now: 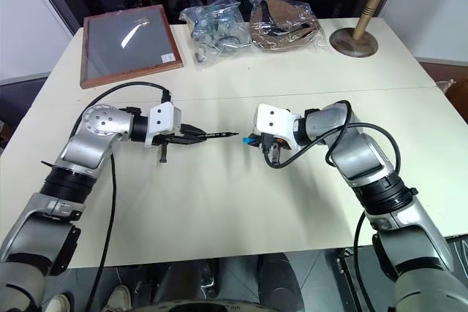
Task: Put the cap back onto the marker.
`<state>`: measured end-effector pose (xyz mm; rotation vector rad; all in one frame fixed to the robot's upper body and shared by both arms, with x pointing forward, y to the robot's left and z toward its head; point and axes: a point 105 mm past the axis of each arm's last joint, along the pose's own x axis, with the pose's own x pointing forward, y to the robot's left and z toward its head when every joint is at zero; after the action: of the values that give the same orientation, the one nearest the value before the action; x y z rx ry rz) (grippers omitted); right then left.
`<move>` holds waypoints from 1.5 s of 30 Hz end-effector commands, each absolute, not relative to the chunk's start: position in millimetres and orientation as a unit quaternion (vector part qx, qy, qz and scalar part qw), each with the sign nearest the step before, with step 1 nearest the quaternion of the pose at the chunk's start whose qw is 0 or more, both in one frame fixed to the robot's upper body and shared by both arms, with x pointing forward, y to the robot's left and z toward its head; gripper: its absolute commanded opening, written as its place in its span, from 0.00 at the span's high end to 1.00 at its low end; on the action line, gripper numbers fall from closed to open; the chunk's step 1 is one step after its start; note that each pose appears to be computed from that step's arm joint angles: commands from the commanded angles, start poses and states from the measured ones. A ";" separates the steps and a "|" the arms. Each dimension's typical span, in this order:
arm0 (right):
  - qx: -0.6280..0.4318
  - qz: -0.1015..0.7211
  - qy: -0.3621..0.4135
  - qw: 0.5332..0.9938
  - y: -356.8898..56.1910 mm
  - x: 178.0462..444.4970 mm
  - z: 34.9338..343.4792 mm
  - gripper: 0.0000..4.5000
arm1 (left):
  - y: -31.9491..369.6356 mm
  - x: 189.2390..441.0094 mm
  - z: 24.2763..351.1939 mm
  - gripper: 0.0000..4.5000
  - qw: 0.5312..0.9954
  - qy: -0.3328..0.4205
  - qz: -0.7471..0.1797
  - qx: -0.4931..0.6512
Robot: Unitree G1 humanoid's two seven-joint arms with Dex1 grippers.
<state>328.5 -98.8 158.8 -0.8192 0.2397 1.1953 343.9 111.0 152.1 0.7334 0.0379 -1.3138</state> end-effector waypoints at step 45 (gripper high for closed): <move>-0.387 0.557 0.079 0.731 -87.0 325.9 176.4 0.99 | 106.6 336.4 156.4 1.00 0.716 0.005 -0.605 0.349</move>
<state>329.1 -93.8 165.0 -0.8362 0.2290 1.2151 338.4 109.6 149.7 0.7505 0.0420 -1.3370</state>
